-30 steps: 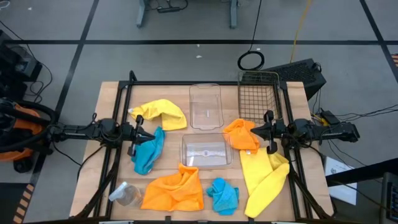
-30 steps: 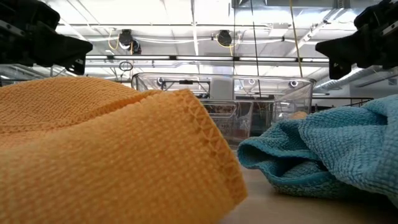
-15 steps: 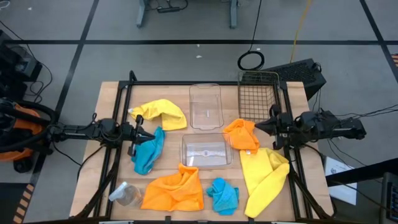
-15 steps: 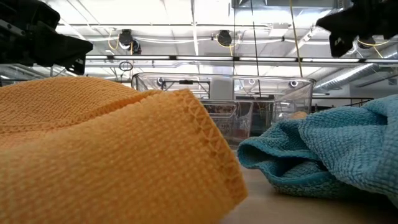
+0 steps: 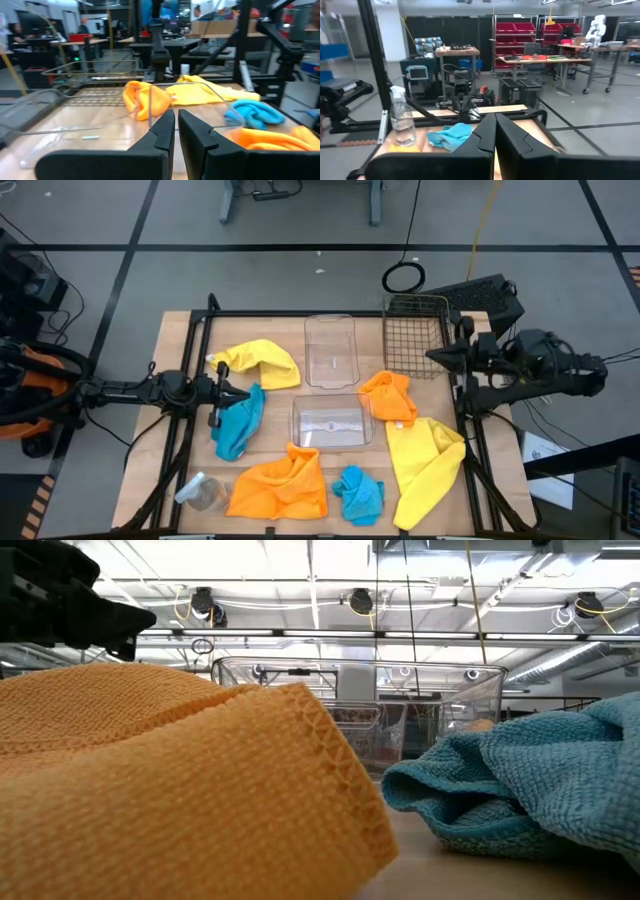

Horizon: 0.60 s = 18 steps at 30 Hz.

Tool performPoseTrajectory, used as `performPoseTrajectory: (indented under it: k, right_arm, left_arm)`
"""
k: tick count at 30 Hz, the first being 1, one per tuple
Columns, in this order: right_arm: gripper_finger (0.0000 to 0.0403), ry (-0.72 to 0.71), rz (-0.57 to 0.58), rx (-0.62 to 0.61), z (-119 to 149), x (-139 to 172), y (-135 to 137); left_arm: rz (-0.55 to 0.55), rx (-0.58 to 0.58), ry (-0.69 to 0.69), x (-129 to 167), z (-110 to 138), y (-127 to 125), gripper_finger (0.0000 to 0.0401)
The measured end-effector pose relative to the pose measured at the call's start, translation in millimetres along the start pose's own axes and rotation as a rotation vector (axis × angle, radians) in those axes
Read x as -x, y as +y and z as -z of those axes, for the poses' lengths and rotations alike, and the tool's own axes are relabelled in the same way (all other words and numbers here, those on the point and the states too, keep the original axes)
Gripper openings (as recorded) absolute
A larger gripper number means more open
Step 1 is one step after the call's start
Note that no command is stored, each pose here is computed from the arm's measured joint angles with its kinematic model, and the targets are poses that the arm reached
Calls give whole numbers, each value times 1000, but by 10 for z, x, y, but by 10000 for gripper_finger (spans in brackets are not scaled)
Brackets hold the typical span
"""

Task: Sort microfiber towel by color & place in baskets
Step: Put the top orange microfiber towel into the black metal basket

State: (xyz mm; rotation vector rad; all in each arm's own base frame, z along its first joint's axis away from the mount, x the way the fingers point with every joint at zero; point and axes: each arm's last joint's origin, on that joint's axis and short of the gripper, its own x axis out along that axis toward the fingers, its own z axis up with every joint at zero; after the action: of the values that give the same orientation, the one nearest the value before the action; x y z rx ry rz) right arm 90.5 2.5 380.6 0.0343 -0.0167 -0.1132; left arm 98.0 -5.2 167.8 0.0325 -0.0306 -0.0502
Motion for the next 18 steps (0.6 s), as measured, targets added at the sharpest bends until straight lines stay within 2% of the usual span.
performPoseTrajectory:
  k: [4, 8, 11, 18]
  right_arm:
    - [0, 39, 3, 41, -137, -114, 28]
    - [0, 59, 4, 53, -139, -252, 56]
    - [0, 92, 5, 52, -91, -355, 76]
    - [0, 211, 9, 41, 184, -558, 111]
  left_arm:
    - [-41, 23, -3, 0, -3, 12, 32]
    - [-50, 58, -1, 0, 0, 15, 32]
    - [-51, 112, -1, 0, 1, 15, 32]
    - [-51, 132, -1, 0, 1, 15, 32]
